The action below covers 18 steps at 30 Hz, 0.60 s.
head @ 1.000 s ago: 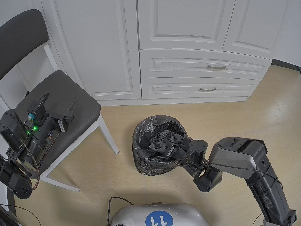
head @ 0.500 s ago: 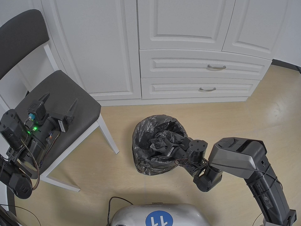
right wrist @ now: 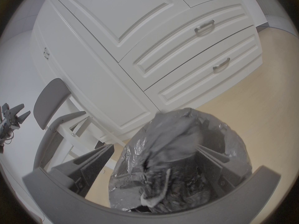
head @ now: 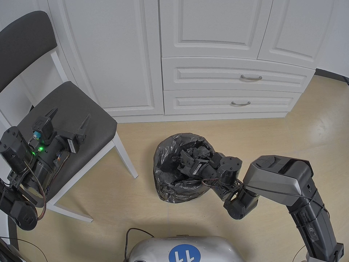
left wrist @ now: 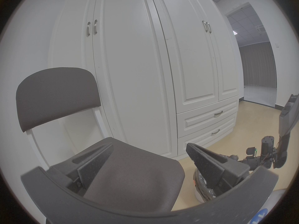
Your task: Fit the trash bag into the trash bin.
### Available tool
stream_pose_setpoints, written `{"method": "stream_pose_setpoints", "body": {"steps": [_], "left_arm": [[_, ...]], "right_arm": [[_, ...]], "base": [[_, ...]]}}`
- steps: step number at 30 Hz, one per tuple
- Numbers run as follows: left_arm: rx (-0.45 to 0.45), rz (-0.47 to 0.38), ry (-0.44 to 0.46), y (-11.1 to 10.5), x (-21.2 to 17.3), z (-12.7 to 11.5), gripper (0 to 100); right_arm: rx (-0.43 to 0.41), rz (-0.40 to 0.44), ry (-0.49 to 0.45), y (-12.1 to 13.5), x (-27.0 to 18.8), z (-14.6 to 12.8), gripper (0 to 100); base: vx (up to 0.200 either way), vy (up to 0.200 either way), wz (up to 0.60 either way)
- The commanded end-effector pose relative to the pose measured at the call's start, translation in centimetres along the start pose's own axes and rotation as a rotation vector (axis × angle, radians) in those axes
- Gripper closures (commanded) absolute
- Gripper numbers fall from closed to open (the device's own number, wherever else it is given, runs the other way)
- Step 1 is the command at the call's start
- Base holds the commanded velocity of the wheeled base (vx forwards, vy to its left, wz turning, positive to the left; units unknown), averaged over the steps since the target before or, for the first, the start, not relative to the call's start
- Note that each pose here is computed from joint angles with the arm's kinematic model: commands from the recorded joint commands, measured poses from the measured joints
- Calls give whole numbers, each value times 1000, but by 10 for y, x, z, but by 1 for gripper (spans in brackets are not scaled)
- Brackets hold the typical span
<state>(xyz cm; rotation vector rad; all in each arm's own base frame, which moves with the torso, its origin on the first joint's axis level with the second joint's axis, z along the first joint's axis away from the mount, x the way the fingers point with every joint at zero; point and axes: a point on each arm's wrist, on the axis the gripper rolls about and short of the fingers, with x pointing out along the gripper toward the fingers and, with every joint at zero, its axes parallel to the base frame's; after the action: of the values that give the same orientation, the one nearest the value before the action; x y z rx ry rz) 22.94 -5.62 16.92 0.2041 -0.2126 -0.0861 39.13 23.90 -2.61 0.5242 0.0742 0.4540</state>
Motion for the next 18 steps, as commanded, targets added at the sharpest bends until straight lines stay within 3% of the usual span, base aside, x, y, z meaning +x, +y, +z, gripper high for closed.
{"method": "stream_pose_setpoints", "body": {"steps": [1, 13, 17, 18], "left_arm": [[0, 0, 0, 0, 0, 0, 0], [1, -12, 8, -3, 0, -2, 0], [-4, -26, 8, -6, -1, -2, 0], [-17, -41, -3, -9, -3, 1, 0]], "right_arm": [[3, 11, -25, 6, 1, 12, 0], [9, 56, -103, 42, -17, 63, 0], [-89, 40, -106, 45, -30, 81, 0], [-185, 22, -121, 43, -40, 93, 0]], "base": [[0, 0, 0], [0, 0, 0], [0, 0, 0], [0, 0, 0]]}}
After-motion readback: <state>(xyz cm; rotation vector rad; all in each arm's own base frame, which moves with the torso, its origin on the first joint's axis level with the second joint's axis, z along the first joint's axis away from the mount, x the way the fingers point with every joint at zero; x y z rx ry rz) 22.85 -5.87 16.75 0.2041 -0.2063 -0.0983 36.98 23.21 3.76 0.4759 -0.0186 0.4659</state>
